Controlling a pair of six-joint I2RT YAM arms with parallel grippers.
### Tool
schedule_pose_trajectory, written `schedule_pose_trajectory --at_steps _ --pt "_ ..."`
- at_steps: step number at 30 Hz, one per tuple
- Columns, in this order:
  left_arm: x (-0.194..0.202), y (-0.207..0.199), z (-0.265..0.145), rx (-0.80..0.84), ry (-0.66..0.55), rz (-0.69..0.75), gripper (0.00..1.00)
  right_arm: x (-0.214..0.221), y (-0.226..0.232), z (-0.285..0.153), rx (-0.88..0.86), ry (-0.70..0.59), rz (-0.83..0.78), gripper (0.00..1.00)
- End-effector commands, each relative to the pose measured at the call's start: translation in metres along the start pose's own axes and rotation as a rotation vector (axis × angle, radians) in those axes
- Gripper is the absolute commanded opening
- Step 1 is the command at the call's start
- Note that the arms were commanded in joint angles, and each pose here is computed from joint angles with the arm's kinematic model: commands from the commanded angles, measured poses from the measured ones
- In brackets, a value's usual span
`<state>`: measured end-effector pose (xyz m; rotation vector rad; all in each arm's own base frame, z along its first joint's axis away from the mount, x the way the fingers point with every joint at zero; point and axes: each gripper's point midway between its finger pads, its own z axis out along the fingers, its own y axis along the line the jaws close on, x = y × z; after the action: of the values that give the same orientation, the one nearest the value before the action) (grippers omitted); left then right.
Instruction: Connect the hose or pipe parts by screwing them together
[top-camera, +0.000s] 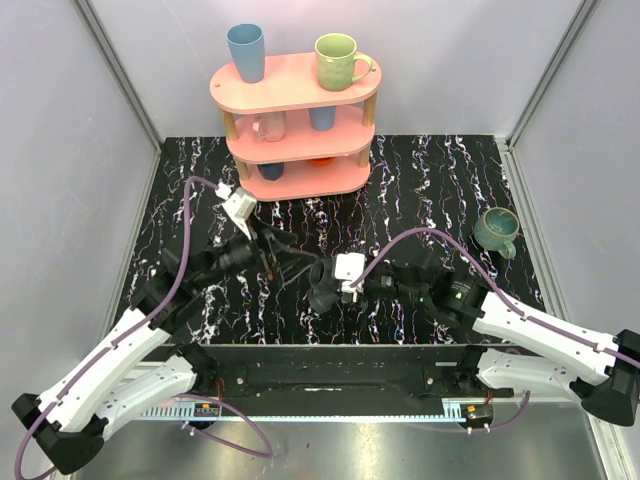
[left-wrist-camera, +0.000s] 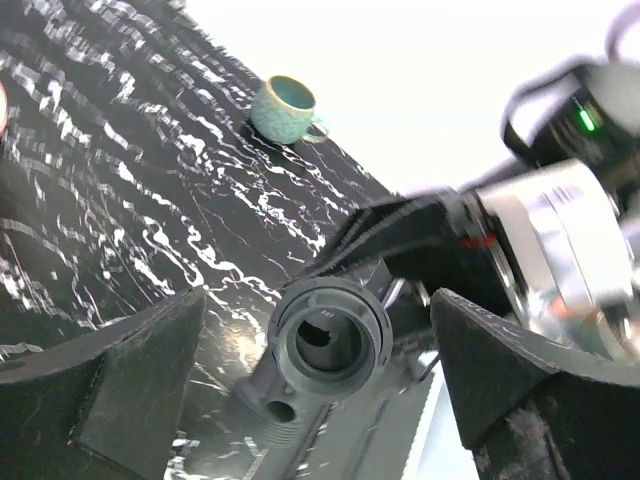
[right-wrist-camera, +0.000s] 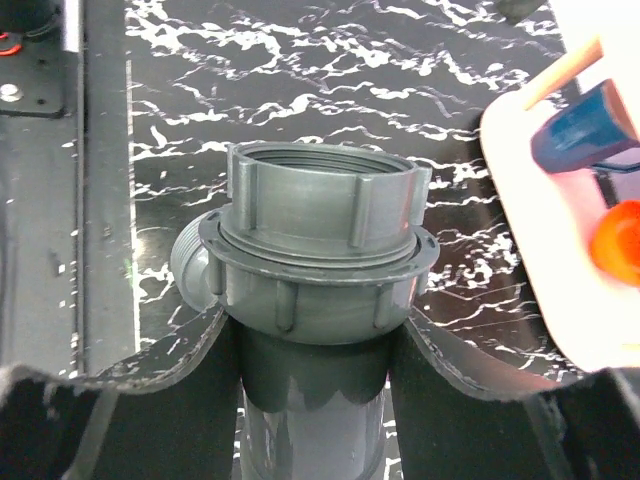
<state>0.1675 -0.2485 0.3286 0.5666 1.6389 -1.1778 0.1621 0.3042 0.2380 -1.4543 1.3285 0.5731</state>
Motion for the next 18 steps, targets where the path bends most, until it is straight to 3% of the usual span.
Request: schedule_pose_trajectory --at_steps 1,4,7,10,15,18 --pt "-0.021 0.025 -0.001 -0.253 -0.096 -0.465 0.98 -0.029 -0.036 -0.005 0.172 -0.101 -0.120 0.00" --pt "-0.013 0.037 -0.001 -0.328 -0.101 -0.675 0.88 -0.028 -0.039 -0.006 0.204 -0.119 -0.150 0.00" --pt "-0.001 0.030 0.010 -0.298 -0.020 -0.777 0.86 -0.029 -0.044 -0.003 0.230 -0.132 -0.163 0.00" --pt "0.004 0.021 0.019 -0.268 0.063 -0.818 0.86 -0.024 -0.046 0.001 0.236 -0.108 -0.172 0.00" --pt "0.012 0.026 0.022 -0.289 0.087 -0.850 0.85 -0.019 -0.050 0.007 0.242 -0.074 -0.184 0.00" --pt "0.024 0.028 0.025 -0.297 0.125 -0.875 0.76 -0.018 -0.053 0.010 0.251 -0.065 -0.187 0.00"
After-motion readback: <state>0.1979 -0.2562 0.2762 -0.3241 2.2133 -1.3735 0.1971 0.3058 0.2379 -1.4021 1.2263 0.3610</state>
